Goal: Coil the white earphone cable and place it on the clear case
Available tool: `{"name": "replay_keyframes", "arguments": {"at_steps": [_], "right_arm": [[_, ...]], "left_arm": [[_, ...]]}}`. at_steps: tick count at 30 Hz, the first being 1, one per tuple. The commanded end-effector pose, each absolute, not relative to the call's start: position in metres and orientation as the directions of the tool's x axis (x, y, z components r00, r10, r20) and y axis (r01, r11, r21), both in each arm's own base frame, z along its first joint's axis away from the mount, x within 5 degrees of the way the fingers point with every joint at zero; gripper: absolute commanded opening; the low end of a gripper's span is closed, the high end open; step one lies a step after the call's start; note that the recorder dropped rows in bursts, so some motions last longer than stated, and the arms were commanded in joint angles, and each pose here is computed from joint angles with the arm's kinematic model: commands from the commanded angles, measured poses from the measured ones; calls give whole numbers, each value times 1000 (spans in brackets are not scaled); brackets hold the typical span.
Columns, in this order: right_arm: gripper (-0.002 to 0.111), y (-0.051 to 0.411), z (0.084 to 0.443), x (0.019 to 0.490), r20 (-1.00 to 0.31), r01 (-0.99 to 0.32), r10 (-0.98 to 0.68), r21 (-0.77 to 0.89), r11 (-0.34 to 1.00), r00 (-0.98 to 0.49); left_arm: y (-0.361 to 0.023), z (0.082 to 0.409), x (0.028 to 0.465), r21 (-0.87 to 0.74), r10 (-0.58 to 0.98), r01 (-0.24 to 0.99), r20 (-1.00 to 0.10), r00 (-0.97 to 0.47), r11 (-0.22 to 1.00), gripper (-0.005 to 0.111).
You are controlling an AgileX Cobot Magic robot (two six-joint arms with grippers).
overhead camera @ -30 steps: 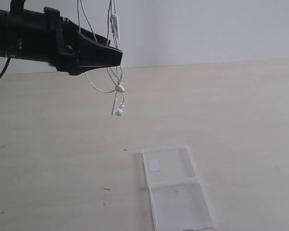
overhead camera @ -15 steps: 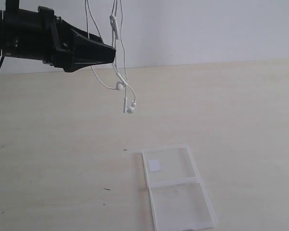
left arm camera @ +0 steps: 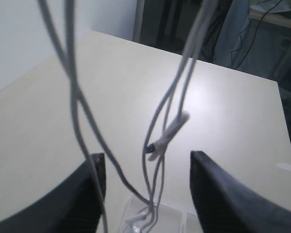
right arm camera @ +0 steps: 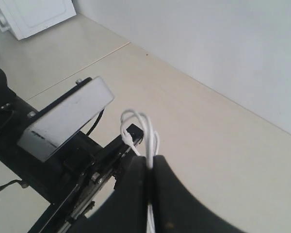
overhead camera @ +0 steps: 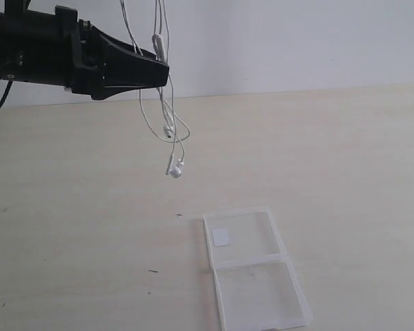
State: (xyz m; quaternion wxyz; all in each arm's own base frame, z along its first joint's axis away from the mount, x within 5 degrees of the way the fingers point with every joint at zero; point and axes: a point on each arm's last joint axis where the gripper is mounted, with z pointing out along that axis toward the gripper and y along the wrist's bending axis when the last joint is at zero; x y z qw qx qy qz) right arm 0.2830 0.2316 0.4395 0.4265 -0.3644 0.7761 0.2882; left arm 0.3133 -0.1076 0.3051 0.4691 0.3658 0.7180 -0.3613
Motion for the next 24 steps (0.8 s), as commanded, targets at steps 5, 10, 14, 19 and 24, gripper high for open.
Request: {"name": "replay_keyframes", "arguments": {"at_steps": [5,10,14,19,24], "right_arm": [[0,234,444,284,-890,-814,-280,152,560,-359],[0,236,448,285,-906,-811,-234,172,559,-354],[0,236,449,285,-908,-811,-223,180,557,-355],[0,236,449,284,-908,-810,-216,189,555,-360],[0,236,449,284,-908,-810,-216,189,555,-360]], "left_arm": [[-108,307,313,-189,168,865,-940,-296,465,60],[-108,307,313,-188,168,863,-940,-296,469,59],[-108,307,313,-190,165,862,-941,-297,470,55],[-108,309,314,-204,137,857,-944,-301,474,55],[-108,309,315,-201,137,853,-944,-299,481,55]]}}
